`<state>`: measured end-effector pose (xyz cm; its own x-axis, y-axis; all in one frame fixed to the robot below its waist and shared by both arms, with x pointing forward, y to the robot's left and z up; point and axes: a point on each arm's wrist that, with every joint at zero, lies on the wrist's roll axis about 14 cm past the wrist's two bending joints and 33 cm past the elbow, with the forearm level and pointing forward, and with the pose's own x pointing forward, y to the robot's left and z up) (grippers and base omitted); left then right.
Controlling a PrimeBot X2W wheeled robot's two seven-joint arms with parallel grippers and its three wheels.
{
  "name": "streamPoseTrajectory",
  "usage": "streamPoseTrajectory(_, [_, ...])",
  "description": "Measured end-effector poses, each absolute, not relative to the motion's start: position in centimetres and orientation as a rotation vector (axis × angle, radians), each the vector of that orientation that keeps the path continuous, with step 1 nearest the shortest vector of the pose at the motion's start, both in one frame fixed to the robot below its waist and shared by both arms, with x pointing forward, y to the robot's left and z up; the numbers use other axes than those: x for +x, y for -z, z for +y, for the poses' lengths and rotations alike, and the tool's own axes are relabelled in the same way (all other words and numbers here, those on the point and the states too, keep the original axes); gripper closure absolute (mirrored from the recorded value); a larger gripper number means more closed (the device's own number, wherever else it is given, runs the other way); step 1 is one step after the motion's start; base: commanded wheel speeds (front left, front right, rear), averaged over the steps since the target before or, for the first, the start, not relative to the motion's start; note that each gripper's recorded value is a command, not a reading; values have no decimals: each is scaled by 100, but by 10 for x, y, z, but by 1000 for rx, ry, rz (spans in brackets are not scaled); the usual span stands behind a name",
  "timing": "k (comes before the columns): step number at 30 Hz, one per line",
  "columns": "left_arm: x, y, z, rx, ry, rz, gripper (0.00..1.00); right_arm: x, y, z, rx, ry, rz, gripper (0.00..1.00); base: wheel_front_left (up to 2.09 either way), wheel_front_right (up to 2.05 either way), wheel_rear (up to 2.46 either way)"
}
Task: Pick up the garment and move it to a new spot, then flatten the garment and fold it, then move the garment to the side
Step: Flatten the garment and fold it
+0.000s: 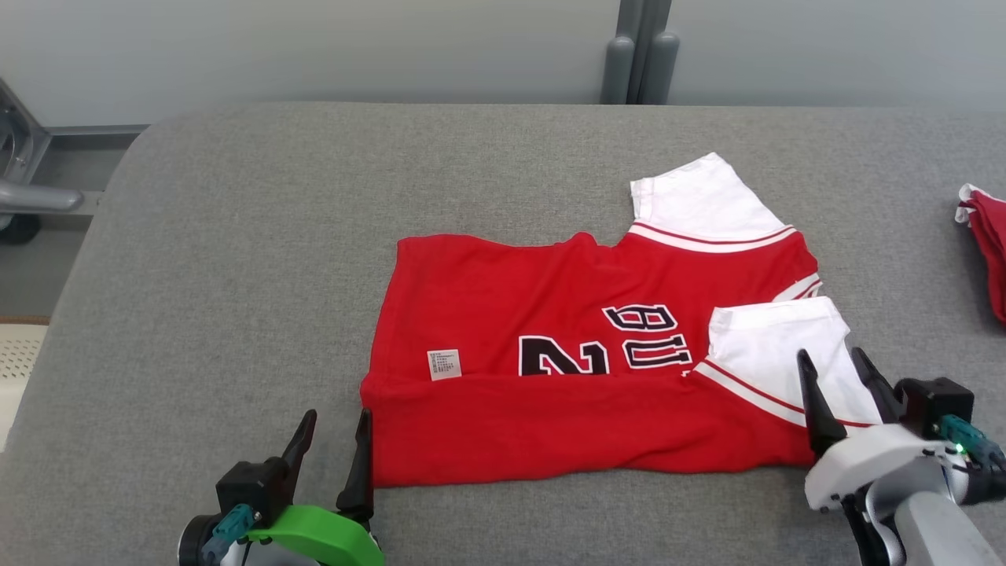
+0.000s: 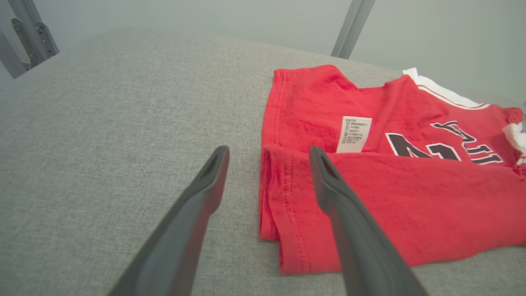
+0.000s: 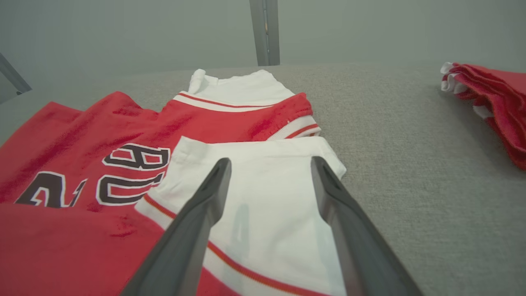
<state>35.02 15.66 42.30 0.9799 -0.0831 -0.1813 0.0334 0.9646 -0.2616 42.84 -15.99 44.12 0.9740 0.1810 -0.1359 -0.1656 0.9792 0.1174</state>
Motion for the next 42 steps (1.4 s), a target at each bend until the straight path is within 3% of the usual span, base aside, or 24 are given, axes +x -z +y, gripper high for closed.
streamPoseTrajectory(8, [358, -426, 144, -252, 101, 185, 0, 386, -414, -210, 118, -30, 224, 0, 0, 0, 0])
streamPoseTrajectory(15, [363, -422, 132, -241, 143, 200, 0, 376, -394, -222, 126, 19, 290, 0, 0, 0, 0])
streamPoseTrajectory(25, [361, -420, 146, -242, 104, 204, 0, 384, -364, -203, 144, -23, 396, 0, 0, 0, 0])
streamPoseTrajectory(26, [361, -419, 147, -242, 102, 204, 0, 385, -363, -202, 149, -25, 402, 10, 0, 0, 0])
streamPoseTrajectory(27, [361, -419, 147, -242, 100, 204, 0, 385, -362, -202, 150, -26, 405, 72, 0, 0, 0])
streamPoseTrajectory(28, [361, -420, 148, -242, 99, 203, 0, 386, -362, -202, 150, -27, 405, 100, 0, 0, 0])
streamPoseTrajectory(42, [357, -410, 133, -313, 126, 242, 0, 385, -376, -229, 149, 29, 358, 100, 0, 0, 0])
